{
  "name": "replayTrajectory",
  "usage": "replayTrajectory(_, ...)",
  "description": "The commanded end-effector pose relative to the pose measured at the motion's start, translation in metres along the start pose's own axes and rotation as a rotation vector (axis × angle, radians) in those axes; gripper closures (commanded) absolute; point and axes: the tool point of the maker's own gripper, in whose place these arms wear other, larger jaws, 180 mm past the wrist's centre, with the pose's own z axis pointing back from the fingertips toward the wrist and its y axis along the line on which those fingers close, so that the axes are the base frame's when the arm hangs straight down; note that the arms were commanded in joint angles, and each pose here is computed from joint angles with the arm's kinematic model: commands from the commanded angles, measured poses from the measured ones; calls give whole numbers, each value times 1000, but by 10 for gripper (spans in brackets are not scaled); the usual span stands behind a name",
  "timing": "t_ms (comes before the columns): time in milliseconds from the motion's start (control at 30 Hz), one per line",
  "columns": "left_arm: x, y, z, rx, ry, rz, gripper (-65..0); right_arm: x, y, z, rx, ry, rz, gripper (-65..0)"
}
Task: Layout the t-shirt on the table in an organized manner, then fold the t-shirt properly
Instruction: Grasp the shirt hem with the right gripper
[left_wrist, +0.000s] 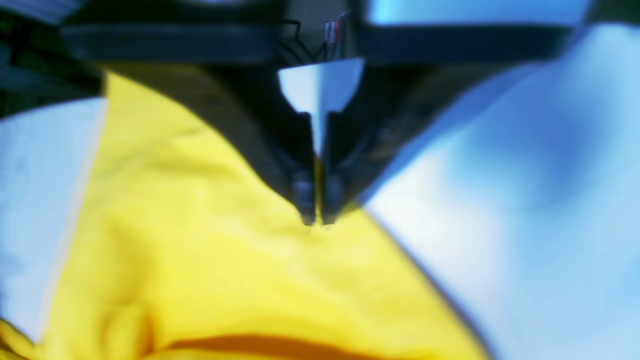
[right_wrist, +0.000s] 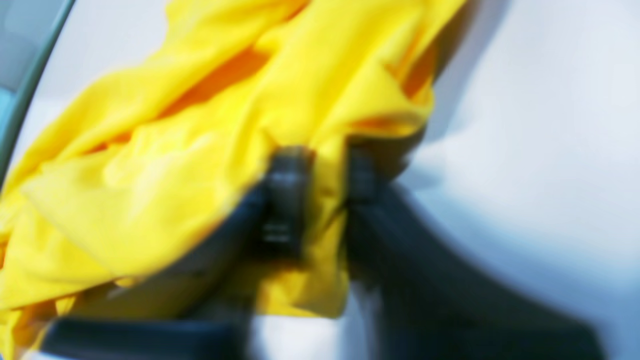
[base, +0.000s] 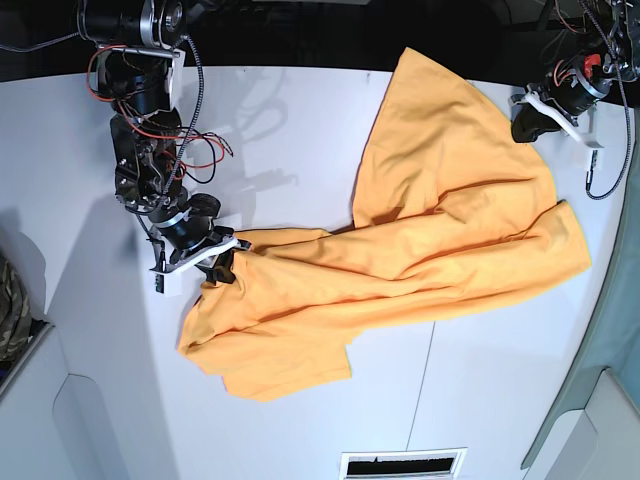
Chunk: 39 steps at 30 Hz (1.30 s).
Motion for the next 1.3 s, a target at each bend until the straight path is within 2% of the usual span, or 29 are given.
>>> replayTrajectory(0,14,1,2,2,-36,-21,0,38,6,-2,39,-96,35,0)
replayTrajectory(67,20,4,0,14,-37,-48,0,52,14,0,74,-120,83,0)
replayTrajectory(200,29,11,3,26,-40,-73,0,89,27,16,87,-163,183,0)
replayTrajectory(467,39,19,7,41,-39,-103,0,189,57,89,72,-307,441,0)
replayTrajectory(567,37,23,10,51,-13,-115,0,215,64,110,79,-366,490,0)
replayTrajectory(633,38,26,11,56,-8,-125,0,223,69,112,95,-387,483,0)
replayTrajectory(700,41,28,13,59,-3,-142,0,225,75,102,113,-379,476,0)
replayTrajectory(733,41,29,13,58,3,-151,0,222,79,94,124,-362,469,-36)
replayTrajectory(833,40,24,10,42,28,-184,0,197,87,53,134,-241,475,-261)
replayTrajectory(900,35,17,6,21,49,-201,0,164,90,22,146,-109,508,-323)
replayTrajectory(1000,21,5,-1,-13,92,-227,-29,111,90,-4,175,62,532,-323)
replayTrajectory(1067,12,-1,-5,-26,122,-251,-60,91,86,-6,177,111,525,-323)
replayTrajectory(1133,9,-4,-7,-34,133,-259,-66,89,83,0,180,98,485,-323)
replayTrajectory(1267,6,-11,-6,-77,139,-280,-66,120,64,33,139,-53,371,-323)
